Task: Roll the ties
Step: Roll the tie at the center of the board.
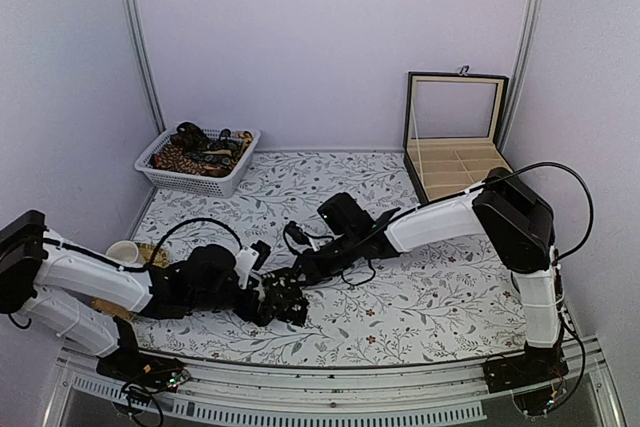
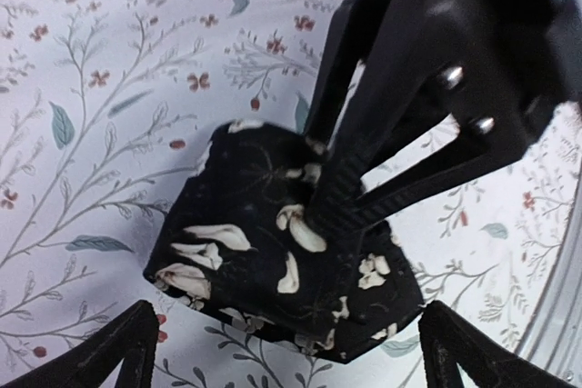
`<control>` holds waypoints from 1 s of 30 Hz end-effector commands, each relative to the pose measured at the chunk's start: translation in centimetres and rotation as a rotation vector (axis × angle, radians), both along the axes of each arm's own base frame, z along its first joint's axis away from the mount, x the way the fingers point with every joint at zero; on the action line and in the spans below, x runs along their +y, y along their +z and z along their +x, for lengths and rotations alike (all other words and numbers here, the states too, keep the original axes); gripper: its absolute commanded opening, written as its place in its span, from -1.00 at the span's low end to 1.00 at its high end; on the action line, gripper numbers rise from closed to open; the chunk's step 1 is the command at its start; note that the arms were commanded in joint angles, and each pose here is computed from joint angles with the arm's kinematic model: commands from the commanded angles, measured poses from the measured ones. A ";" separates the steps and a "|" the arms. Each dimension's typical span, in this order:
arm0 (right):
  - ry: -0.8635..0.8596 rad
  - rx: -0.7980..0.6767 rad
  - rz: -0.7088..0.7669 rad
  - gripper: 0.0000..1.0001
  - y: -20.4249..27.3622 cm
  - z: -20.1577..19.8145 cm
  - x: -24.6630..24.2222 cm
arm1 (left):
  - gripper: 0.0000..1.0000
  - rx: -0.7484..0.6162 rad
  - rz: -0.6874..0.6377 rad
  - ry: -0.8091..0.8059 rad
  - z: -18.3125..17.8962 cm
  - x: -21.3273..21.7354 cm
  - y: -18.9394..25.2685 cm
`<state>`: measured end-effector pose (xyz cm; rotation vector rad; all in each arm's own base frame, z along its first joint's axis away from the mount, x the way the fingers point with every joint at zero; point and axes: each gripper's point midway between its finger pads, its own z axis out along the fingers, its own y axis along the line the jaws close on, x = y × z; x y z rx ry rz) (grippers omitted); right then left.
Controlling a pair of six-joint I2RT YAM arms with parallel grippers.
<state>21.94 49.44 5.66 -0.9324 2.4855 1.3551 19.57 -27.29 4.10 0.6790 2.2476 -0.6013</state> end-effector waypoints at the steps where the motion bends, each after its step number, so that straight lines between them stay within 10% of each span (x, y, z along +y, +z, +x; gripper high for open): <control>1: 0.014 0.041 -0.068 -0.55 -4.5 -0.9 -0.8 | 1.00 0.013 -0.064 0.001 -0.9 0.5 2.6; 30: 0.041 0.029 -0.090 -0.56 -5.1 -2.0 -1.4 | 1.00 0.496 -0.318 -0.239 1.0 -0.7 -1.5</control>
